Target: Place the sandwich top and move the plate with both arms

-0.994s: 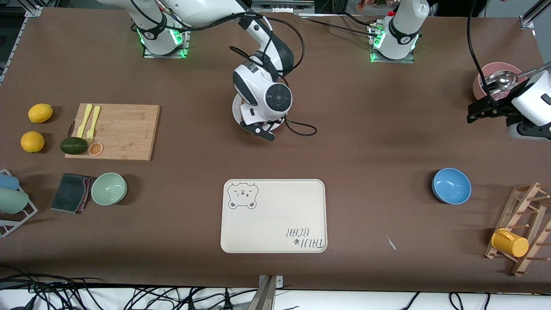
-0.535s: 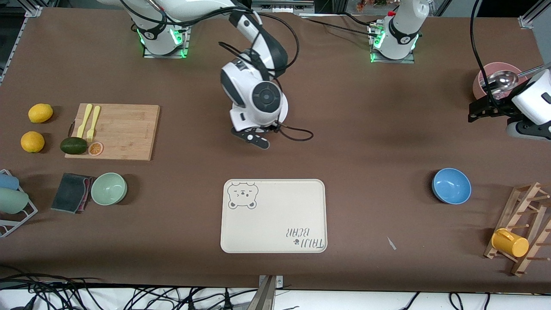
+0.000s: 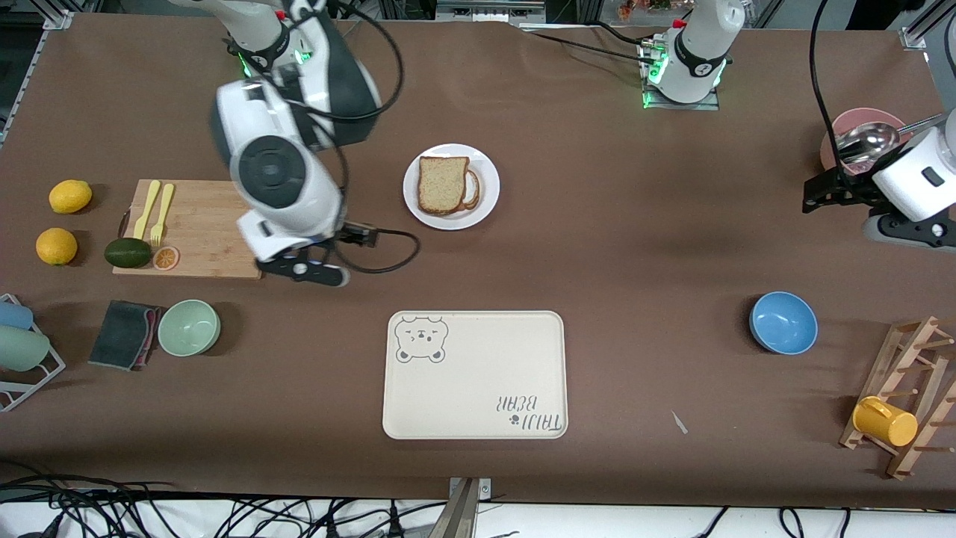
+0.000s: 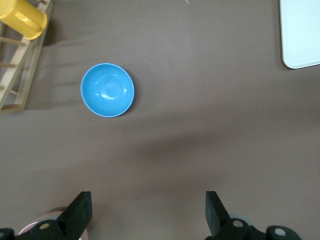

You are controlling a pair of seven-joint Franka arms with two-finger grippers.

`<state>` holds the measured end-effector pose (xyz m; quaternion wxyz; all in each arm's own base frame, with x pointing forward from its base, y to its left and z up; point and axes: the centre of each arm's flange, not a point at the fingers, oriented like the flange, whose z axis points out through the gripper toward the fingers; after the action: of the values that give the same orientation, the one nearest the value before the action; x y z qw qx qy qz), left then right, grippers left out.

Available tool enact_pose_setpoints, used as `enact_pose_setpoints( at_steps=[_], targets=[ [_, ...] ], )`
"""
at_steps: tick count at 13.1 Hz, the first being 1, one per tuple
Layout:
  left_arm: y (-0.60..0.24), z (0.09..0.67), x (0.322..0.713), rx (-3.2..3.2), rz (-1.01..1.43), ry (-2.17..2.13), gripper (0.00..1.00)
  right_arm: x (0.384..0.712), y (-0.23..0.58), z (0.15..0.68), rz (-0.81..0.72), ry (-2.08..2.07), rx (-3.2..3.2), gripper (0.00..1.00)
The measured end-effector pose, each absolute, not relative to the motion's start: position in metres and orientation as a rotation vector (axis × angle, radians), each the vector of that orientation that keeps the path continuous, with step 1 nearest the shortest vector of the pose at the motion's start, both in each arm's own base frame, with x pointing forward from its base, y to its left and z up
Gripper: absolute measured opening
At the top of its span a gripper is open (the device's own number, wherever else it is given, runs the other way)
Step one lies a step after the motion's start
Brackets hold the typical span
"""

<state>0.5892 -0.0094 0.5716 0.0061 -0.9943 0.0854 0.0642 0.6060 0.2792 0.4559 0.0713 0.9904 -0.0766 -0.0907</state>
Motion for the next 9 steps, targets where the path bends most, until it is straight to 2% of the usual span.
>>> enact_pose_setpoints(
  at_steps=[5,9],
  targets=[
    [-0.044,0.547,0.597,-3.134,0.263,0.342,1.0,0.633,0.111,0.499,-0.384,-0.049,3.061,1.0],
    [-0.06,0.542,0.599,-3.133,0.266,0.321,1.0,0.635,0.041,0.512,-0.39,-0.012,3.108,1.0]
  ],
)
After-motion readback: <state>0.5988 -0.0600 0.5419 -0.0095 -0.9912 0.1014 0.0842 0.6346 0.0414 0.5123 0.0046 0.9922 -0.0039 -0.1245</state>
